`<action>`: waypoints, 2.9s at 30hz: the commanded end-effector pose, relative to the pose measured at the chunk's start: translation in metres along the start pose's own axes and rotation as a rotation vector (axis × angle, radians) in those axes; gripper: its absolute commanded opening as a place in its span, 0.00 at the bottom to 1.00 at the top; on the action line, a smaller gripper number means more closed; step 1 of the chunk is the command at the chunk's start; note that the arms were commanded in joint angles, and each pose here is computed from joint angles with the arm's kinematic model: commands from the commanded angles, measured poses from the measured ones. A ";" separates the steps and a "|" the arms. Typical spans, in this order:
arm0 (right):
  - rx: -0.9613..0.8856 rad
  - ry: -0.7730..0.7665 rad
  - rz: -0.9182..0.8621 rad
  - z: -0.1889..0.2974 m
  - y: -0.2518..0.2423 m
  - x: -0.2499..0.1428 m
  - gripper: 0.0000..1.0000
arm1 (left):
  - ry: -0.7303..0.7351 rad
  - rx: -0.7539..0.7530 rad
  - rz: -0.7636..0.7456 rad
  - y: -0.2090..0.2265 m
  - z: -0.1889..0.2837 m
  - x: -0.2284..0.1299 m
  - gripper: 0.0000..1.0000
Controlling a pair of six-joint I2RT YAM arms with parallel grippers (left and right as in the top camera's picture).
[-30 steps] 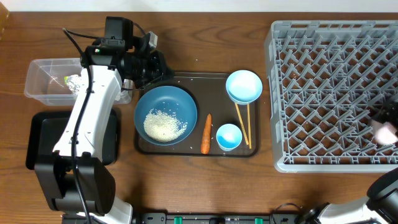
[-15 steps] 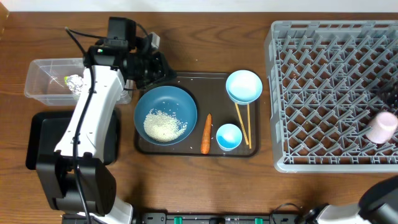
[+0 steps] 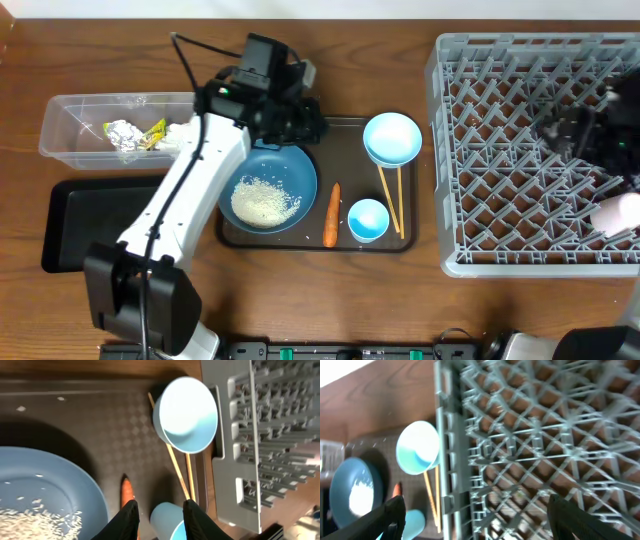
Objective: Sort waste into correct bins and load items into the dishwasher rack
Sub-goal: 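Grasp the light-blue cup on the tray with the left gripper and lift, then hand the light-blue cup from the left gripper to the right gripper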
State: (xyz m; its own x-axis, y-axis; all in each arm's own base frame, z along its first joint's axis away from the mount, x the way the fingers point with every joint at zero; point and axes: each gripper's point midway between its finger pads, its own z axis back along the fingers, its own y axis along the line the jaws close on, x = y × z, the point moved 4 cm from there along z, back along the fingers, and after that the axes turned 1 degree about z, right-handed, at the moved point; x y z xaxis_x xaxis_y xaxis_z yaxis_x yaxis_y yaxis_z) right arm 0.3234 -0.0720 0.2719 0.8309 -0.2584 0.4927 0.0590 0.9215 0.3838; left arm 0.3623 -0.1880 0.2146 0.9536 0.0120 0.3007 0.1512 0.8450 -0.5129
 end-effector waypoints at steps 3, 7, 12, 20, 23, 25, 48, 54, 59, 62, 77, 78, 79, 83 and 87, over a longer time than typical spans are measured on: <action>-0.042 0.057 0.093 -0.014 0.015 -0.007 0.84 | 0.126 0.070 -0.016 -0.005 -0.018 -0.029 0.31; -0.061 0.086 0.116 -0.018 0.021 -0.012 0.85 | 0.257 0.125 -0.013 -0.008 -0.020 -0.063 0.34; -0.058 0.086 0.119 -0.019 0.022 -0.012 0.85 | 0.362 0.147 -0.048 -0.016 -0.031 -0.096 0.39; -0.058 0.089 0.118 -0.019 0.022 -0.012 0.85 | 0.418 0.302 -0.140 -0.003 -0.061 -0.126 0.42; -0.058 0.088 0.118 -0.019 0.022 -0.012 0.85 | 0.410 0.297 -0.155 -0.001 -0.077 -0.128 0.42; -0.058 0.089 0.118 -0.019 0.022 -0.012 0.85 | 0.415 0.295 -0.154 0.002 -0.086 -0.129 0.42; 0.015 0.077 0.195 -0.019 0.032 -0.011 0.83 | 0.235 -0.199 0.063 -0.015 -0.013 -0.048 0.06; 0.437 -0.001 0.490 -0.016 0.092 -0.015 0.89 | 0.161 -0.662 0.176 -0.021 0.042 -0.003 0.06; 0.718 -0.066 0.735 -0.018 0.143 -0.027 0.96 | 0.160 -0.765 0.190 -0.019 0.058 0.003 0.06; 0.807 -0.069 0.848 -0.033 0.172 -0.034 0.96 | 0.176 -0.801 0.185 -0.024 0.061 0.001 0.06; 0.975 -0.190 1.186 -0.086 0.265 -0.047 0.93 | 0.201 -0.814 0.221 -0.026 0.063 0.000 0.06; 0.981 -0.205 1.203 -0.086 0.269 -0.047 0.92 | 0.201 -0.814 0.221 -0.026 0.063 0.000 0.06; 0.987 -0.217 1.217 -0.085 0.273 -0.047 0.90 | 0.201 -0.814 0.221 -0.026 0.063 0.000 0.06; 0.995 -0.250 1.212 -0.084 0.282 -0.043 0.84 | 0.201 -0.813 0.221 -0.026 0.063 0.000 0.06; 1.005 -0.261 1.195 -0.082 0.288 -0.040 0.73 | 0.200 -0.813 0.220 -0.026 0.063 0.000 0.06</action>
State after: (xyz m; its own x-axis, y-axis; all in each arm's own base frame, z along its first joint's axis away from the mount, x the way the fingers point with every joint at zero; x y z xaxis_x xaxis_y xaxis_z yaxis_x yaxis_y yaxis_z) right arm 0.3550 0.2211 0.3005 -0.0398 0.3259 0.9446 -0.9918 0.1020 -0.0770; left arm 0.3442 -0.1748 0.2700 0.9999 -0.0158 0.0037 0.0069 0.2090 -0.9779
